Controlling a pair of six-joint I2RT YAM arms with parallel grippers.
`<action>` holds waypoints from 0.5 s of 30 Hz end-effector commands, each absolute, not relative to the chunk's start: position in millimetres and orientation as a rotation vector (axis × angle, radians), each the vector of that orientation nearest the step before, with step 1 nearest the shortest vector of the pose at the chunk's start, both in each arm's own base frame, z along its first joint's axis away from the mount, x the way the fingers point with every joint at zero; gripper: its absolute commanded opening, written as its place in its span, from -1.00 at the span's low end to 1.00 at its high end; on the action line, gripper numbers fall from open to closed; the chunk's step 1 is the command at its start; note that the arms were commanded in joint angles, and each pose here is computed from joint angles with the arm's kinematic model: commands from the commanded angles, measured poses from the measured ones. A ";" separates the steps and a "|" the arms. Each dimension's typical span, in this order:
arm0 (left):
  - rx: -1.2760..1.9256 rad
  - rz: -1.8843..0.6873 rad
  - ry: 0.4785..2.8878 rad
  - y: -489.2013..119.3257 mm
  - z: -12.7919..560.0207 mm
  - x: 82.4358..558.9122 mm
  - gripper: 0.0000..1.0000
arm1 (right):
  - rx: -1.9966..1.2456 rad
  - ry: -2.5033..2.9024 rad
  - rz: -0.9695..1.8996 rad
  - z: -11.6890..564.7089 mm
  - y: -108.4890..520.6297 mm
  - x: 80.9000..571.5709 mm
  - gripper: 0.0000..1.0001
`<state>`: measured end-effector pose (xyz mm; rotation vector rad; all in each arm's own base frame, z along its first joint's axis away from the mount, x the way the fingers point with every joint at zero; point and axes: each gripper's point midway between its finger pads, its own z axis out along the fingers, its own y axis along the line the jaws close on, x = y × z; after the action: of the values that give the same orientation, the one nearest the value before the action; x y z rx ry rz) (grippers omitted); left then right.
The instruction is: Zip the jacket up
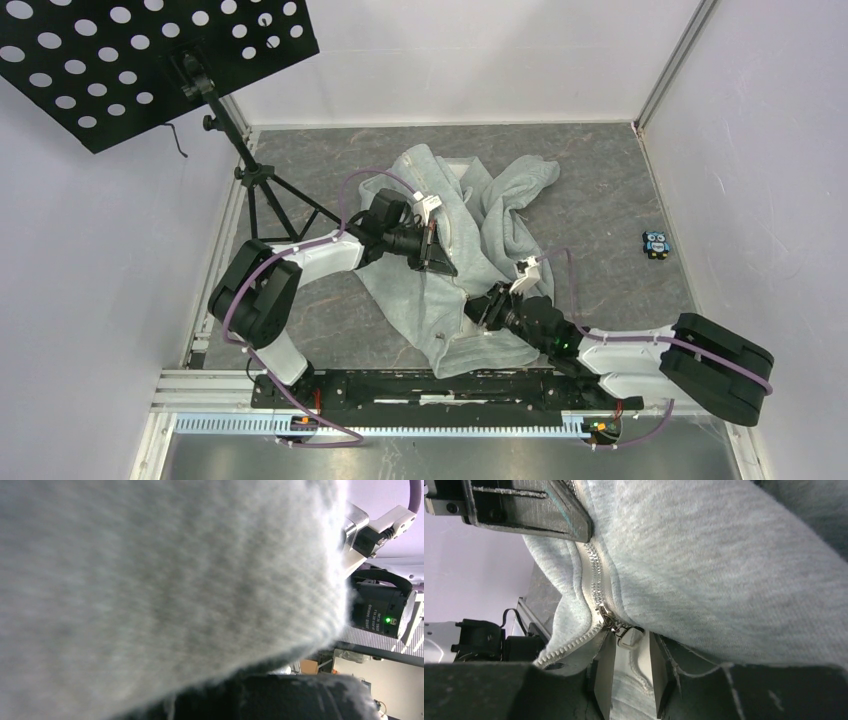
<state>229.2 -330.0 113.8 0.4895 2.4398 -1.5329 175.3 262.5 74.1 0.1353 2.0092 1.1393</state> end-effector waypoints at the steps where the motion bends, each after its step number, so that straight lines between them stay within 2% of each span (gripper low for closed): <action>1: 0.537 -1.641 2.403 -336.4 138.3 212.9 -0.95 | 0.178 1.915 1.112 98.9 270.8 193.7 -0.30; 5: 0.544 -1.641 2.399 -337.1 139.8 211.6 -0.95 | 0.108 1.940 1.005 96.1 276.0 195.8 -0.15; 8: 0.547 -1.634 2.396 -336.4 139.7 210.2 -0.96 | 0.088 1.965 0.906 92.9 274.5 199.6 -0.13; 13: 0.545 -1.623 2.403 -335.5 136.2 209.1 -0.96 | 0.066 1.978 0.785 92.6 267.3 203.7 -0.40; 15: 0.543 -1.615 2.405 -334.5 134.9 208.7 -0.96 | 0.056 1.992 0.734 91.4 262.8 204.1 -0.62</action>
<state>229.2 -330.9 116.3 0.4925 2.4300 -1.5336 190.1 273.9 80.8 0.0447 2.0210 0.8783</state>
